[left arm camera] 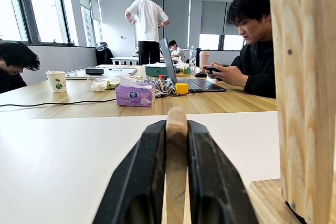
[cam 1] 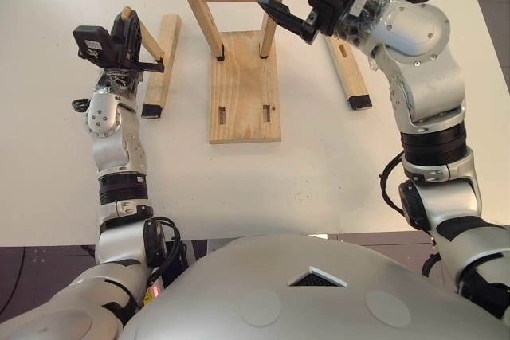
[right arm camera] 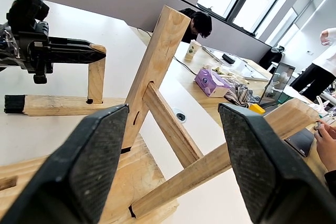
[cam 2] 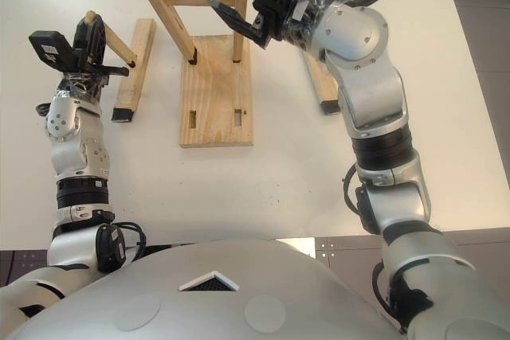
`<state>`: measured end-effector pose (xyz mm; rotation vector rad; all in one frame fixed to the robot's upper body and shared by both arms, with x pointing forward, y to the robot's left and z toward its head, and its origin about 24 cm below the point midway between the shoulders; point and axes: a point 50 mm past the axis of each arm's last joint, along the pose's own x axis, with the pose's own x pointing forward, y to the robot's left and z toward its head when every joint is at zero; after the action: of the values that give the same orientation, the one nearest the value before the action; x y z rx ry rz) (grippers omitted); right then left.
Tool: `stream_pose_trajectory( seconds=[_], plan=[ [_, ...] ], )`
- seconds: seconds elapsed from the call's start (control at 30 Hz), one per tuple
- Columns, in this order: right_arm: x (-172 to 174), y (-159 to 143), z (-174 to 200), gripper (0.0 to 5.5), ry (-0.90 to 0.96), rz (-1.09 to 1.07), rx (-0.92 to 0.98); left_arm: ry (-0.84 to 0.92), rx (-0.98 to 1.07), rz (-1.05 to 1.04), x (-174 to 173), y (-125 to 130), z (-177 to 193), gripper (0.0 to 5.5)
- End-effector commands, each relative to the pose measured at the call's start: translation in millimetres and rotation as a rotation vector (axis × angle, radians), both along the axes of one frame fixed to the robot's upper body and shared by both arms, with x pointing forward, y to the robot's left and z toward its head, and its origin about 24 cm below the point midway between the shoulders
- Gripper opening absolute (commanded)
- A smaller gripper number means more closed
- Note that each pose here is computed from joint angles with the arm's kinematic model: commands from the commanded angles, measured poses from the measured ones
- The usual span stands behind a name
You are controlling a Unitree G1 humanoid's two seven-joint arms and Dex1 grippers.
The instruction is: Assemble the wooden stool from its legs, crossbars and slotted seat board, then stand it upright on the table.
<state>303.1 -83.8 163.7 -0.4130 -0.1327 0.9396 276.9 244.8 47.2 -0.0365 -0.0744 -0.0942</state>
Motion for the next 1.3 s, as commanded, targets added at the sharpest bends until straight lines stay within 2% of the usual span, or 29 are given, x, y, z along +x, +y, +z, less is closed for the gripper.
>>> stream_pose_trajectory(
  seconds=[0.03, 0.07, 0.1, 0.2, 0.37, 0.5, 0.7, 1.1, 1.2, 1.3],
  plan=[
    [0.5, -0.6, -2.7, 3.16, 0.010, -0.004, -0.011, 0.331, -0.074, -0.016, -30.6, -10.7, -66.7, 0.37],
    [0.6, -0.8, -2.9, 3.16, 0.010, -0.005, -0.012, 0.323, -0.084, -0.013, -30.6, -11.3, -65.6, 0.37],
    [0.7, -1.1, -3.1, 3.16, 0.010, -0.005, -0.013, 0.312, -0.102, -0.010, -30.3, -10.7, -63.9, 0.66],
    [1.1, -1.5, -3.2, 3.16, 0.009, -0.004, -0.018, 0.266, -0.128, 0.003, -27.5, -6.7, -51.3, 1.02],
    [1.1, -1.1, -1.6, 3.16, 0.002, 0.003, -0.026, 0.215, -0.039, -0.030, -16.0, 8.9, 7.2, 1.92],
    [0.4, -0.9, -2.7, 3.16, -0.001, 0.006, -0.036, 0.350, 0.067, -0.113, -18.4, 11.4, 38.1, 2.44],
    [-0.6, -0.4, -4.7, 3.16, -0.004, -0.003, -0.038, 0.615, 0.102, -0.220, -38.7, 13.5, 35.0, 3.36],
    [-2.5, -2.4, -8.3, 3.16, 0.004, -0.013, -0.035, 0.842, 0.065, -0.200, -61.9, 26.6, -20.1, 3.36],
    [-2.5, -2.5, -8.8, 3.16, 0.008, -0.017, -0.034, 0.844, 0.048, -0.207, -63.8, 26.9, -24.8, 3.07],
    [-1.2, -4.0, -8.8, 3.16, 0.015, -0.027, -0.027, 0.839, 0.033, -0.194, -63.2, 27.1, -26.2, 2.47]
  ],
)
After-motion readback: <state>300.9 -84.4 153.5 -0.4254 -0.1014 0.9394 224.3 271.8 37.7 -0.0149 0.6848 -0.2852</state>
